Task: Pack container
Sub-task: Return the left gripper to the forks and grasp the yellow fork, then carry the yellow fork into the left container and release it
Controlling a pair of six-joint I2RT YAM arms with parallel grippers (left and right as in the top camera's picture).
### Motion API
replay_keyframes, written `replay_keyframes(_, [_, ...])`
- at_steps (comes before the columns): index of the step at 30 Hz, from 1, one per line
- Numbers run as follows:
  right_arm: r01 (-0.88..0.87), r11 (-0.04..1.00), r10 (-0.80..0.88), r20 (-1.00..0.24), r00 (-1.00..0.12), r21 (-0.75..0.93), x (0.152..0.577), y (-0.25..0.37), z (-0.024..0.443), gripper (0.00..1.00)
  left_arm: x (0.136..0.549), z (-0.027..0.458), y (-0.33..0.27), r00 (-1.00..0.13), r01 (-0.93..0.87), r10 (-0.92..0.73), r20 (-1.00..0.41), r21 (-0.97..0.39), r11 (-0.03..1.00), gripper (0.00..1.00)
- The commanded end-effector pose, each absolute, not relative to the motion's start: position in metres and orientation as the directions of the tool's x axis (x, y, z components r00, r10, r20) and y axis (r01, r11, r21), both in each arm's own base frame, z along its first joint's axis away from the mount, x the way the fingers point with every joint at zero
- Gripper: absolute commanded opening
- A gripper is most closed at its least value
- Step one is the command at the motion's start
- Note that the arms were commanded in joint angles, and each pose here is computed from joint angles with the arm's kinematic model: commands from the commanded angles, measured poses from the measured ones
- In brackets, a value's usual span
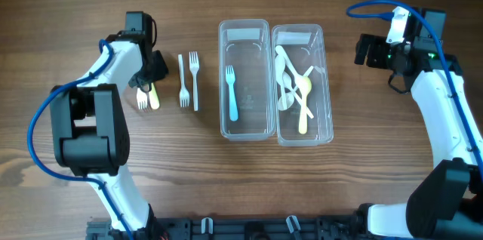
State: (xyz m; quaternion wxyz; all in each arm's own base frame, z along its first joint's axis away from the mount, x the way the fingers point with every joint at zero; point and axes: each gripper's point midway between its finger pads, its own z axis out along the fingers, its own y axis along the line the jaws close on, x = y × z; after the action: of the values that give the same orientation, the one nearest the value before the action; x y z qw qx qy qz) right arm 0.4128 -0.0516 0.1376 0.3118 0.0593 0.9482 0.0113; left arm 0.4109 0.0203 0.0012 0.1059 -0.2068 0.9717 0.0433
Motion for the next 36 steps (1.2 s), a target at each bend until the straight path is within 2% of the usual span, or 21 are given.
replay_keyframes(1, [0.098, 0.994, 0.102, -0.599, -0.794, 0.04, 0.411, -0.054, 0.141, 1.0, 0.406, -0.009, 0.019, -0.896, -0.412, -0.397, -0.197, 0.039, 0.91, 0.3])
replay_keyframes(5, [0.098, 0.994, 0.102, -0.599, -0.794, 0.04, 0.411, -0.054, 0.141, 1.0, 0.406, -0.009, 0.019, -0.897, -0.411, -0.397, -0.196, 0.039, 0.911, 0.27])
replay_keyframes(9, [0.099, 0.994, 0.103, -0.599, -0.794, 0.04, 0.411, -0.054, 0.141, 1.0, 0.405, -0.009, 0.019, -0.897, -0.411, -0.397, -0.196, 0.039, 0.911, 0.04])
replay_keyframes(21, [0.098, 0.994, 0.102, -0.599, -0.794, 0.04, 0.411, -0.054, 0.141, 1.0, 0.416, 0.006, 0.019, -0.888, -0.412, -0.396, -0.234, 0.021, 0.911, 0.04])
replay_keyframes(31, [0.098, 0.994, 0.102, -0.599, -0.794, 0.04, 0.411, -0.054, 0.141, 1.0, 0.444, 0.11, -0.008, -0.828, -0.348, -0.356, -0.434, -0.1, 0.932, 0.04])
replay_keyframes(34, [0.098, 0.994, 0.102, -0.599, -0.794, 0.04, 0.411, -0.054, 0.141, 1.0, 0.441, 0.143, -0.037, -0.817, -0.272, -0.32, -0.48, -0.168, 0.947, 0.04])
replay_keyframes(36, [0.098, 0.994, 0.102, -0.599, -0.794, 0.04, 0.411, -0.054, 0.141, 1.0, 0.434, 0.169, -0.077, -0.821, -0.162, -0.273, -0.501, -0.254, 0.953, 0.04])
